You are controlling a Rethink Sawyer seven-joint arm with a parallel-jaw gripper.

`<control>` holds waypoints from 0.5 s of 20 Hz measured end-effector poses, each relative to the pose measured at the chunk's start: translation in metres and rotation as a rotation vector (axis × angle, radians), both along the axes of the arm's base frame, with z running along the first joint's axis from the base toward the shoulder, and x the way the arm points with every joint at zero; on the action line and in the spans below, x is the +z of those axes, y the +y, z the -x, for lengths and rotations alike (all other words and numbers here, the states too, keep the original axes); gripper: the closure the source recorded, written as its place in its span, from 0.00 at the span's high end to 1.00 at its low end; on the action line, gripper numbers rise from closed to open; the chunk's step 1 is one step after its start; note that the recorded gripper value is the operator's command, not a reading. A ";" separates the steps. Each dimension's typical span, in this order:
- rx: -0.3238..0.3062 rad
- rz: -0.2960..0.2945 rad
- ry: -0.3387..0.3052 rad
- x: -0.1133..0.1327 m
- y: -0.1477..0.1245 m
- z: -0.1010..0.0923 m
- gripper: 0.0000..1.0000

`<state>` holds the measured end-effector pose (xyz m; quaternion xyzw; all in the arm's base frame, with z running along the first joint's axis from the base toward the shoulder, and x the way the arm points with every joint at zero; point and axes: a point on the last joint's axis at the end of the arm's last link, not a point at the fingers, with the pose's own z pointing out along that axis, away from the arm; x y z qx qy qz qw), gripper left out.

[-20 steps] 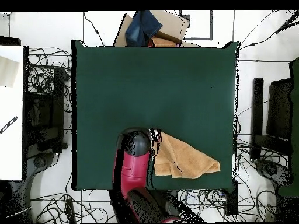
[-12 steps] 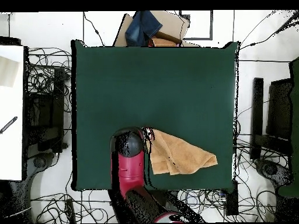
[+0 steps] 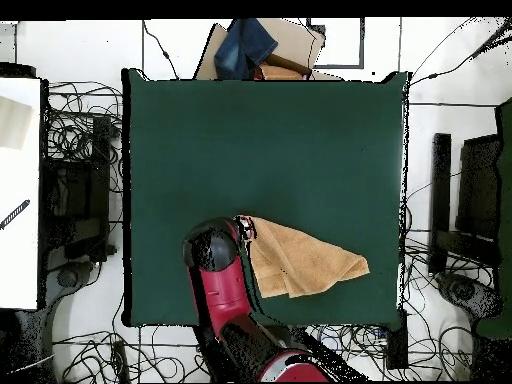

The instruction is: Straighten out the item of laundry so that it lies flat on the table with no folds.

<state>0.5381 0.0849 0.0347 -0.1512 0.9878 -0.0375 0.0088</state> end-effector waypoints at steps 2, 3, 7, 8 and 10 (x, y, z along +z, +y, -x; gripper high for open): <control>0.002 0.002 -0.007 -0.001 0.000 -0.001 0.00; 0.004 0.004 -0.011 -0.002 0.000 -0.001 0.00; 0.024 0.011 -0.034 -0.002 0.001 -0.002 0.00; 0.029 0.012 -0.040 -0.002 0.001 -0.001 0.00; 0.048 0.017 -0.066 -0.001 0.003 0.002 0.00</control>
